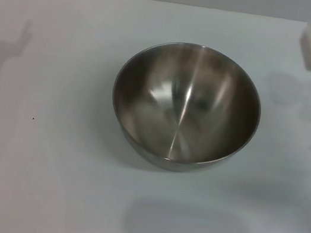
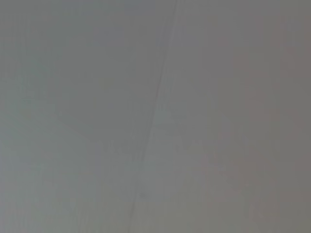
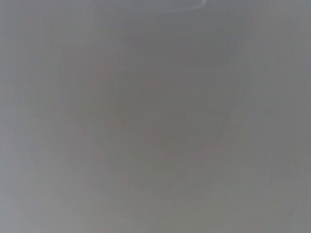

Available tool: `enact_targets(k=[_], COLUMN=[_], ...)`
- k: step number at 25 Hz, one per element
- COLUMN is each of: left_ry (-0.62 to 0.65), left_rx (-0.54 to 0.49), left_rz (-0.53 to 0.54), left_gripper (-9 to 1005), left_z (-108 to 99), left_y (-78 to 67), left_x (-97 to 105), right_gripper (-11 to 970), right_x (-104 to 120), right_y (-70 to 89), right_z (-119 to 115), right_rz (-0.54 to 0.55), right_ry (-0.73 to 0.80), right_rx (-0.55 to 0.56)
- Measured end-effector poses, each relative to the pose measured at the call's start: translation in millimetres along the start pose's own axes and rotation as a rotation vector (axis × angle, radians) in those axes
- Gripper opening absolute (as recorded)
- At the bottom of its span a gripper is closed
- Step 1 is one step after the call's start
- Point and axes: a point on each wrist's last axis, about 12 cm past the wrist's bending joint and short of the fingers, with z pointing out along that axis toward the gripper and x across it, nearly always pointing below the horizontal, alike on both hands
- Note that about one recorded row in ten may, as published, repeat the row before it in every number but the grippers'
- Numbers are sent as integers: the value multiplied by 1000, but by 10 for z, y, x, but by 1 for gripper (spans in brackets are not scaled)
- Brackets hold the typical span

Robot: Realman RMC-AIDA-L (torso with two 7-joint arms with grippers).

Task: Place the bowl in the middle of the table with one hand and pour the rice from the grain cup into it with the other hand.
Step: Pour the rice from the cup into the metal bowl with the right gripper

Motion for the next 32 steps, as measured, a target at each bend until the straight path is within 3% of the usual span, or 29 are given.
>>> enact_targets(k=[2, 4, 7, 8, 11, 12, 13, 16, 17, 20, 22, 32], left_ry=[-1, 0, 0, -1, -2, -2, -2, -1, 0, 0, 0, 0], left_rx=[3, 3, 4, 5, 6, 6, 6, 5, 2, 1, 0, -4], left_rz=[-1, -1, -1, -1, -3, -3, -3, -3, -2, -2, -2, -11], left_gripper=[864, 864, 864, 864, 864, 864, 864, 864, 864, 864, 864, 864], left_z=[14, 16, 22, 23, 28, 28, 28, 25, 22, 21, 21, 9], left_y=[-8, -9, -12, -13, -17, -18, -18, -14, -8, -5, -4, 6], left_x=[0, 1, 1, 1, -2, -2, -2, 1, 1, 1, 0, 0], right_gripper=[16, 15, 15, 15, 14, 14, 14, 14, 14, 13, 13, 14], right_x=[-32, -41, -52, -52, -59, -78, -78, -112, -132, -149, -165, -183], right_y=[94, 131, 296, 296, 419, 490, 490, 598, 675, 727, 784, 856], right_z=[172, 216, 352, 352, 436, 476, 476, 509, 506, 498, 475, 465], right_rz=[-85, -110, -262, -262, -406, -499, -499, -642, -731, -811, -956, -1256], right_ry=[-30, -38, -49, -49, -55, -69, -69, -102, -130, -157, -203, -314], right_rx=[-50, -66, -107, -107, -123, -127, -127, -140, -162, -176, -197, -235])
